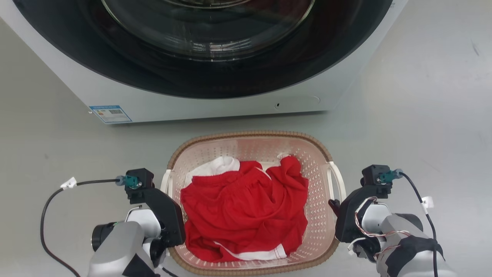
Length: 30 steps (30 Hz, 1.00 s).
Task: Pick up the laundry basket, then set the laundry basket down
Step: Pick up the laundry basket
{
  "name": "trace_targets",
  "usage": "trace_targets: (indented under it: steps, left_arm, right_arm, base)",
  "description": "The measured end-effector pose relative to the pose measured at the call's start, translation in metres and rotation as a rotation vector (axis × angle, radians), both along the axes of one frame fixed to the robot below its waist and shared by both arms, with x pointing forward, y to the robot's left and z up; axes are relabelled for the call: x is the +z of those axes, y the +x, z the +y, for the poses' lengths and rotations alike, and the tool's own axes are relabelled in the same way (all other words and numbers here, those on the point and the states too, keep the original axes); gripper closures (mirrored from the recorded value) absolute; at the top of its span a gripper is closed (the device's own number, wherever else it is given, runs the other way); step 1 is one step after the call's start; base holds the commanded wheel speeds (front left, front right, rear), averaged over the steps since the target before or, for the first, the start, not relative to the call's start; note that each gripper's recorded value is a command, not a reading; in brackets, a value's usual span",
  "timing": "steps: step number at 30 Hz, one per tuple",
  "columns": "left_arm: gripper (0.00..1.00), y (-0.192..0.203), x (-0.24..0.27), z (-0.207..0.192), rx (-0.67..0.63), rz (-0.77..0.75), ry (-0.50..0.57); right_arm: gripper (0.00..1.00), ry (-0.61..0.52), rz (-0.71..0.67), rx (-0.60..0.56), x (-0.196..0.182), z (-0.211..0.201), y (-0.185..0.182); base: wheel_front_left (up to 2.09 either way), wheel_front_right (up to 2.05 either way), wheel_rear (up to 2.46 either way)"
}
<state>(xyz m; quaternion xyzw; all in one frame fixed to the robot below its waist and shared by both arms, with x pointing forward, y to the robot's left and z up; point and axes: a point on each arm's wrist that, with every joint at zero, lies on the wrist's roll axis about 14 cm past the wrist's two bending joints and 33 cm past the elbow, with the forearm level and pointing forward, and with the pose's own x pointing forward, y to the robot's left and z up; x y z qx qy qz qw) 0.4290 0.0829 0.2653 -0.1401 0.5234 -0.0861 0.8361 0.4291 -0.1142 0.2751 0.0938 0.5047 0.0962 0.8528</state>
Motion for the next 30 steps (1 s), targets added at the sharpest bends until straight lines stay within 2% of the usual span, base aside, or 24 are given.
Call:
trace_targets:
  steps: [19, 30]
  left_arm:
    - [1.0, -0.07, 0.039, 0.002, -0.014, 0.043, -0.014]
    - [1.0, -0.094, 0.053, 0.003, -0.009, 0.041, -0.017]
  right_arm:
    - [1.0, -0.007, 0.029, 0.034, 0.044, 0.002, -0.06]
    - [1.0, -0.01, 0.009, 0.041, 0.058, 0.002, -0.082]
  base:
    - [0.0, 0.0, 0.0]
    - [0.0, 0.0, 0.0]
